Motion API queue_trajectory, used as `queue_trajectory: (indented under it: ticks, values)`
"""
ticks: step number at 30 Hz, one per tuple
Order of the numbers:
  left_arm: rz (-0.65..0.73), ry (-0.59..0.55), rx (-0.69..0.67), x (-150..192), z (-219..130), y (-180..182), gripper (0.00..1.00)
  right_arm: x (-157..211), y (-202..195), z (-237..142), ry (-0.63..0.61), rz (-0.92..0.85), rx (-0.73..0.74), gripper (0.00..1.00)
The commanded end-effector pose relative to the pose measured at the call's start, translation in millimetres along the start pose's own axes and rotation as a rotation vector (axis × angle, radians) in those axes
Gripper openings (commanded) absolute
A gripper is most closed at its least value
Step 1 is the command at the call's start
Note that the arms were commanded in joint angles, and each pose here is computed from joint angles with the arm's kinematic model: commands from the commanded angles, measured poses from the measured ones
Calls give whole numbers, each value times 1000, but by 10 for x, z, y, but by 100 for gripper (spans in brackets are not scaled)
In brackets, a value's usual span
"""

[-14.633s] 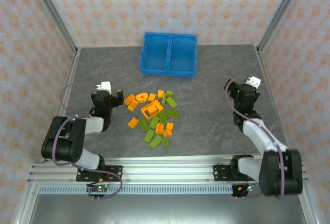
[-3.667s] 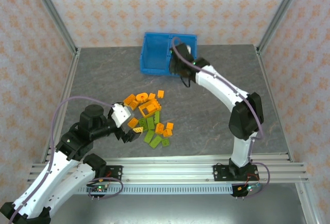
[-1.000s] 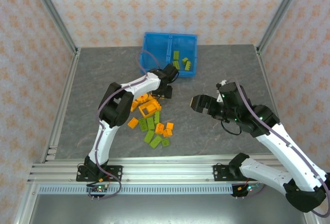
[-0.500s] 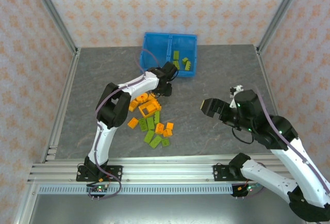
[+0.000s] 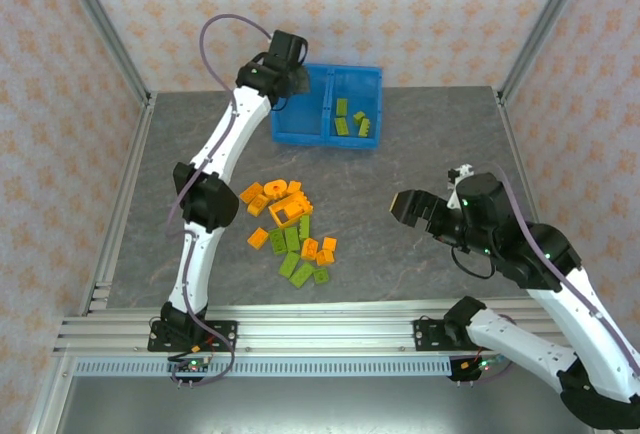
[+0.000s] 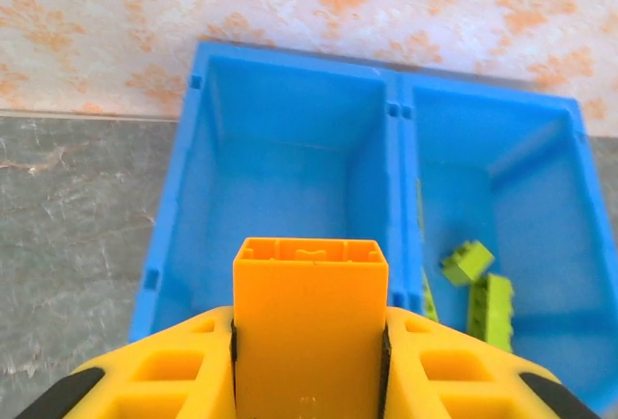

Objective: Sort the legos into containers by color

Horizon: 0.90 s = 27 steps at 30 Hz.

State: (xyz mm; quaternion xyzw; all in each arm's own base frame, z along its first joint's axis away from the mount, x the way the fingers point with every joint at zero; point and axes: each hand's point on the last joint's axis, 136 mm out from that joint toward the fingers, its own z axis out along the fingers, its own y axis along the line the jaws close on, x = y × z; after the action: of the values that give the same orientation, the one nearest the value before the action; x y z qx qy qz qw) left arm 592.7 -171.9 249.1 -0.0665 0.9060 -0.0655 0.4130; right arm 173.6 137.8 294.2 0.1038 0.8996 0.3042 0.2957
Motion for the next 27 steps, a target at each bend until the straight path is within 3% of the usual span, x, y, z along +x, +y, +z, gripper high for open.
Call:
queue_trajectory:
  ticks: [1,7,12,14,22,27]
  values:
    - [48,123,54,380,451,-20,30,-114,112,-12,-29,-7,-13,100]
    - [53,120,65,484,751,-27,34,-103,127,49,6,-20,12,99]
    - [37,108,58,458,756,-24,57,-111,101,13,-16,4,7,99]
    - [37,102,67,409,680,-40,59,-118,102,9,-25,8,0,99]
    - [-7,146,98,309,-237,-9,59,-154,134,115,-24,-19,7,100]
    - [-63,113,15,683,-941,444,61,-145,134,239,-4,-50,22,100]
